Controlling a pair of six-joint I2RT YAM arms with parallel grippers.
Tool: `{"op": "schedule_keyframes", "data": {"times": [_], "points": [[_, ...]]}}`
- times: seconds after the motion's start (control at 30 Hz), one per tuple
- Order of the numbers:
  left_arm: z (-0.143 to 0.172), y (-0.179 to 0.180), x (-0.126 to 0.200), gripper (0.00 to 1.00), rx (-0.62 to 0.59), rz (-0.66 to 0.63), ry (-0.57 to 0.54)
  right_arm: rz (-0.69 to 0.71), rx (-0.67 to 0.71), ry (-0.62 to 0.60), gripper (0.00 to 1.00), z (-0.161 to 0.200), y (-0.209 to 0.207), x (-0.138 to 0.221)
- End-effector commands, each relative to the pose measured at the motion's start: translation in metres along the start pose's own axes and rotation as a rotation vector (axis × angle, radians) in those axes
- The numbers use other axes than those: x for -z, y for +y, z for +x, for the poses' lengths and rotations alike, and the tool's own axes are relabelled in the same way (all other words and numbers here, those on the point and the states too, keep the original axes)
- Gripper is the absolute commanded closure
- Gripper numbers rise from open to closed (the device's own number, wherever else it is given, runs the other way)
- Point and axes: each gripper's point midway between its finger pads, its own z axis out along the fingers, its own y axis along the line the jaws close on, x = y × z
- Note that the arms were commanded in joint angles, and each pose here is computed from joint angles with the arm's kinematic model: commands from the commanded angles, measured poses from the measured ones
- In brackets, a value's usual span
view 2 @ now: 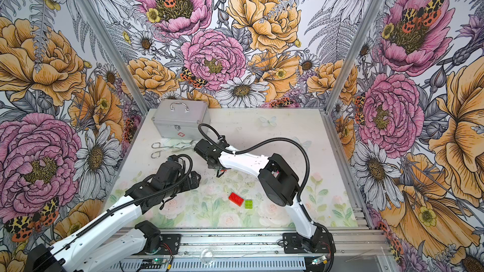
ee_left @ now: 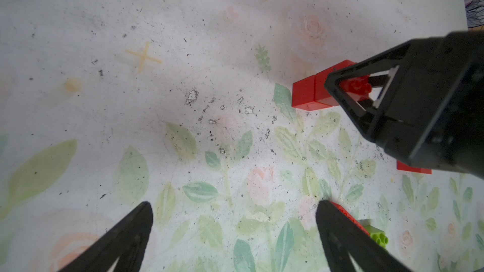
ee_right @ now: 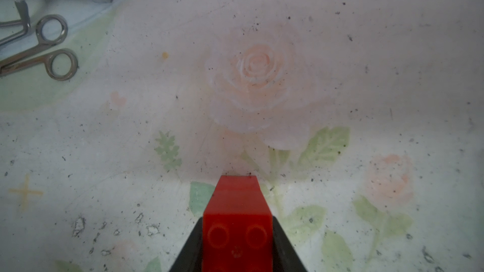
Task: Assemble the letter r with lego
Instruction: Assemble the lego brick with the lego brick.
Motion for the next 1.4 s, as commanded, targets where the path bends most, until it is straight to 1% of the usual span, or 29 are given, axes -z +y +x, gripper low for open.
{"op": "schedule_keyframes", "data": {"times": [0.0,0.4,0.57,0.83,0.93,1.03,1.17,1.37], "points": [[-0.002,-0.002,0.001,0.01,-0.004,0.023,-0.011,0.096,0.026,0.119,0.74,0.040,-0.022,-0.024],[-0.001,-0.001,0.000,0.01,-0.001,0.020,-0.009,0.162,0.062,0.183,0.75,0.068,-0.034,-0.051],[0.000,-0.001,-0.001,0.01,0.000,0.019,-0.005,0.171,0.071,0.216,0.76,0.079,-0.035,-0.060],[0.002,0.003,-0.001,0.01,0.007,0.011,-0.006,0.167,0.074,0.263,0.76,0.088,-0.032,-0.073],[0.002,0.003,-0.003,0.01,0.007,0.007,-0.004,0.162,0.080,0.250,0.76,0.083,-0.031,-0.069],[0.000,0.003,-0.003,0.01,0.005,0.003,-0.007,0.156,0.098,0.209,0.75,0.070,-0.032,-0.060],[-0.004,0.002,-0.004,0.01,0.009,0.007,-0.012,0.140,0.121,0.151,0.73,0.044,-0.034,-0.046],[-0.012,0.000,-0.001,0.01,0.011,0.004,-0.032,0.121,0.131,0.106,0.71,0.009,-0.043,-0.035]]}}
